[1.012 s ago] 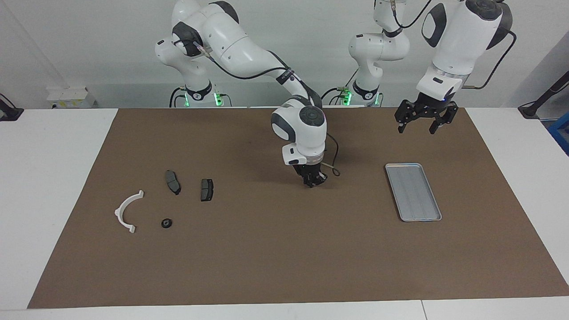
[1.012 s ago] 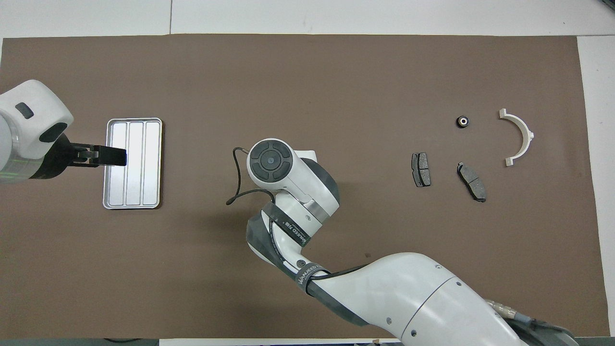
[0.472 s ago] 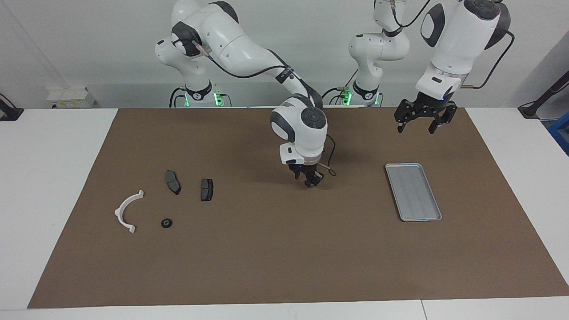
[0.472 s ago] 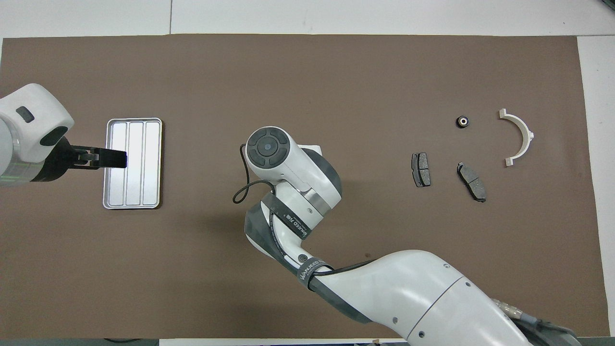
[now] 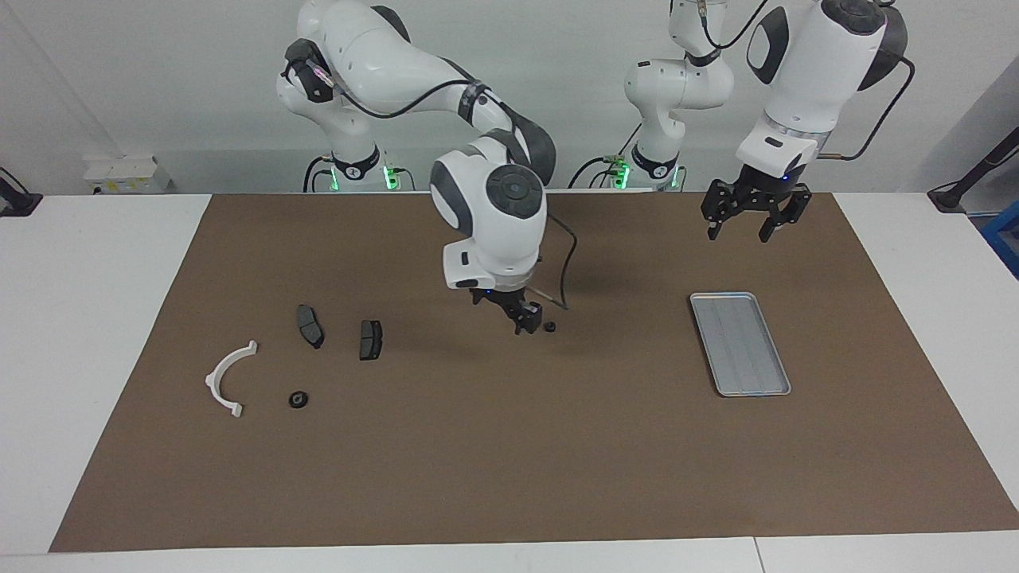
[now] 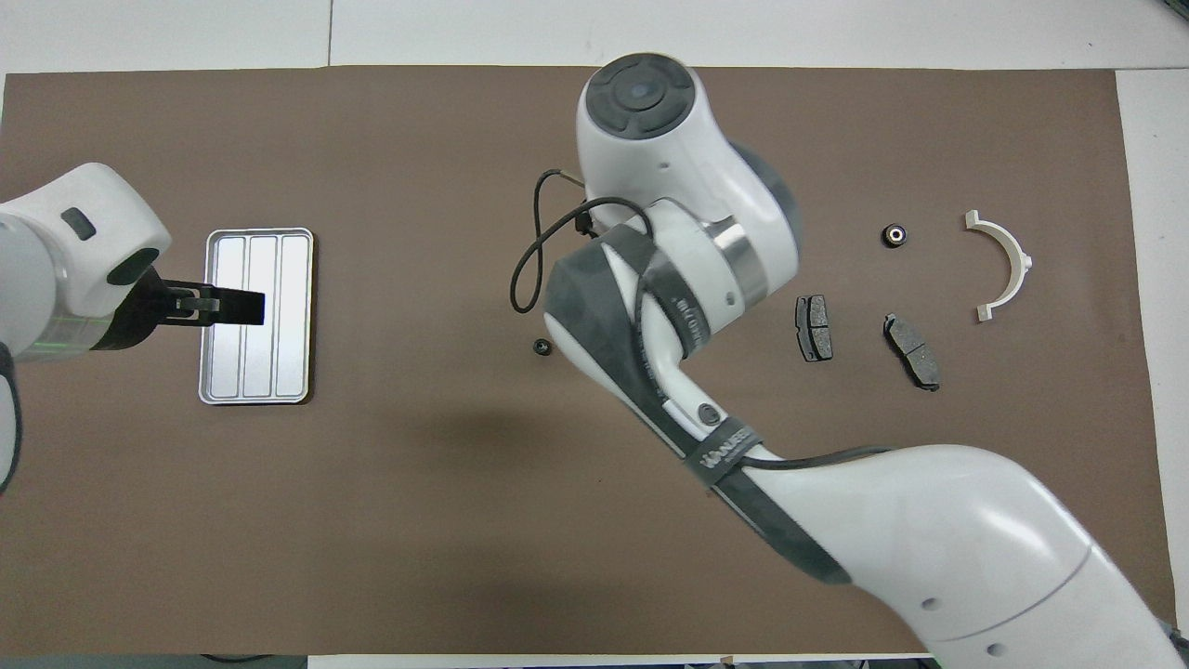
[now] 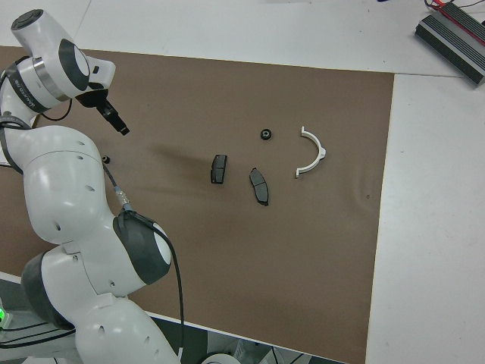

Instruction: Pick bearing gear from pile to tray

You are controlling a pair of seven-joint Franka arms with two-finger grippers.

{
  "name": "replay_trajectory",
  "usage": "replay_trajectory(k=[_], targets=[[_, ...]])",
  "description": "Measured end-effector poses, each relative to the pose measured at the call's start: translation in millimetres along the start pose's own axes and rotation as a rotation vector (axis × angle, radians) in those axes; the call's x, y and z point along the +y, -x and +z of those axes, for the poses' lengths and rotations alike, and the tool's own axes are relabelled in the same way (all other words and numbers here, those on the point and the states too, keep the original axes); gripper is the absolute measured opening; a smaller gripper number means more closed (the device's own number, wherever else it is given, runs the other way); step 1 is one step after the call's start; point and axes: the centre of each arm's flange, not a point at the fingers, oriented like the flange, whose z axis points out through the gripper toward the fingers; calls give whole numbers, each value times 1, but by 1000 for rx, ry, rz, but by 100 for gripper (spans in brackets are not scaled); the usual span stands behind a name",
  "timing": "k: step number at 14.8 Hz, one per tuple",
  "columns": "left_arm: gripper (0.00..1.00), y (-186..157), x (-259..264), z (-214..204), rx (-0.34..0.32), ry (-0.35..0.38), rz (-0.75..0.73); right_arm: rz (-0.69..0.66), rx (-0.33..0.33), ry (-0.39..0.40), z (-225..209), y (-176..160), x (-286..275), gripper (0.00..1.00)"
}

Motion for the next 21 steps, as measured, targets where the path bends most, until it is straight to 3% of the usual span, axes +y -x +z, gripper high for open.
replay_trajectory(k=[4, 6, 9, 12, 15, 21], targets=[[88, 6, 121, 26, 27, 72, -30, -301, 10, -1, -34, -95, 88, 100], [90, 1, 160, 68, 6, 110, -26, -396, 14, -2, -19, -142, 126, 100], [88, -17, 178, 153, -29, 106, -31, -412, 43, -1, 23, -193, 168, 100], [90, -27, 180, 197, -46, 98, -37, -388, 76, 7, 73, -215, 193, 100], [89, -25, 191, 203, -48, 100, -20, -369, 84, 7, 116, -224, 210, 100], [90, -12, 233, 223, -28, 116, 42, -295, 89, -2, 153, -234, 216, 100]])
